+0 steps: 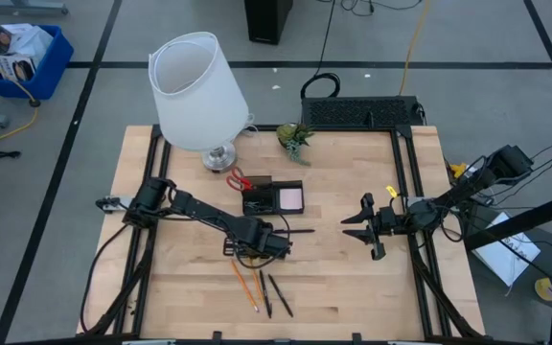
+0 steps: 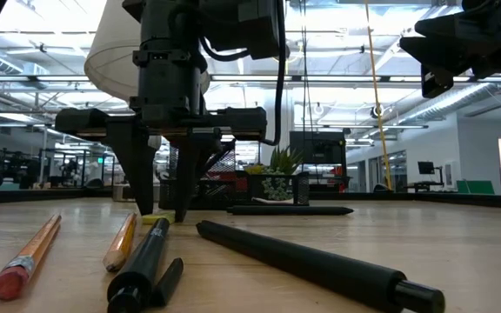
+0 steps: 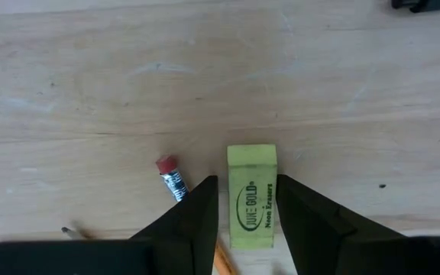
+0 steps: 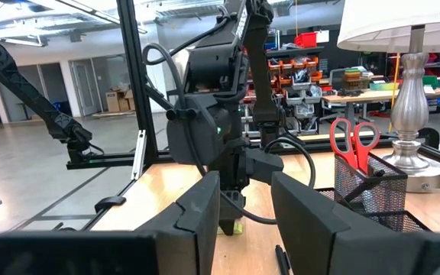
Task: Pick and place office supplies into organizer
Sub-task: Put the eraser into the black desk organizer
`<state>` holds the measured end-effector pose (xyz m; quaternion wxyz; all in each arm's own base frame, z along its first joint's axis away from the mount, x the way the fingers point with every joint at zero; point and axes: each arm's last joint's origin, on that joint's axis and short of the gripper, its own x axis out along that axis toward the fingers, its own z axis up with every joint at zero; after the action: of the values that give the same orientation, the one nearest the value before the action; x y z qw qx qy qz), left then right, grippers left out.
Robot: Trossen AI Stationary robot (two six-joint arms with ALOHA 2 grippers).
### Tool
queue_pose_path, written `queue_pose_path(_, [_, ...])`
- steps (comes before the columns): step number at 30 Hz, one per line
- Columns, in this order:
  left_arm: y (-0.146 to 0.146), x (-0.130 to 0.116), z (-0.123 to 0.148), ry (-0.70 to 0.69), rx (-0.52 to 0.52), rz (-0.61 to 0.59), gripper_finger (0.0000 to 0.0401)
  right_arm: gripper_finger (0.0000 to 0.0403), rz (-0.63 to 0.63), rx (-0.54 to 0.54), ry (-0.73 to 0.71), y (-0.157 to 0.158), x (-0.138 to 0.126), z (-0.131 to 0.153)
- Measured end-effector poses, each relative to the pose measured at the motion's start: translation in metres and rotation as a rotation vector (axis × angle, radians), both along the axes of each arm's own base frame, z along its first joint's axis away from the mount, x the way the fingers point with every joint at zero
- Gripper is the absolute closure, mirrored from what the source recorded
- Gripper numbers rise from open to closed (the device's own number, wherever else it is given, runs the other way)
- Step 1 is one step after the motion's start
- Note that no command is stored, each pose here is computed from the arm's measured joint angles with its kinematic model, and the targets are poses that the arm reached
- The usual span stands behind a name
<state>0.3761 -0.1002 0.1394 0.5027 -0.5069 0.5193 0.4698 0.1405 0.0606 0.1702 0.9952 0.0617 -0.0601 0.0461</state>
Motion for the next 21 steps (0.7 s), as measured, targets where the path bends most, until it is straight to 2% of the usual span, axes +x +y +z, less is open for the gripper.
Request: queue_pose_path(21, [0.0001,0.0004,-0.0014,-0.004,0.006,0.002,0.0266,0.0286,0.0,0.0,0.001,-0.0001,0.0,-0.0001])
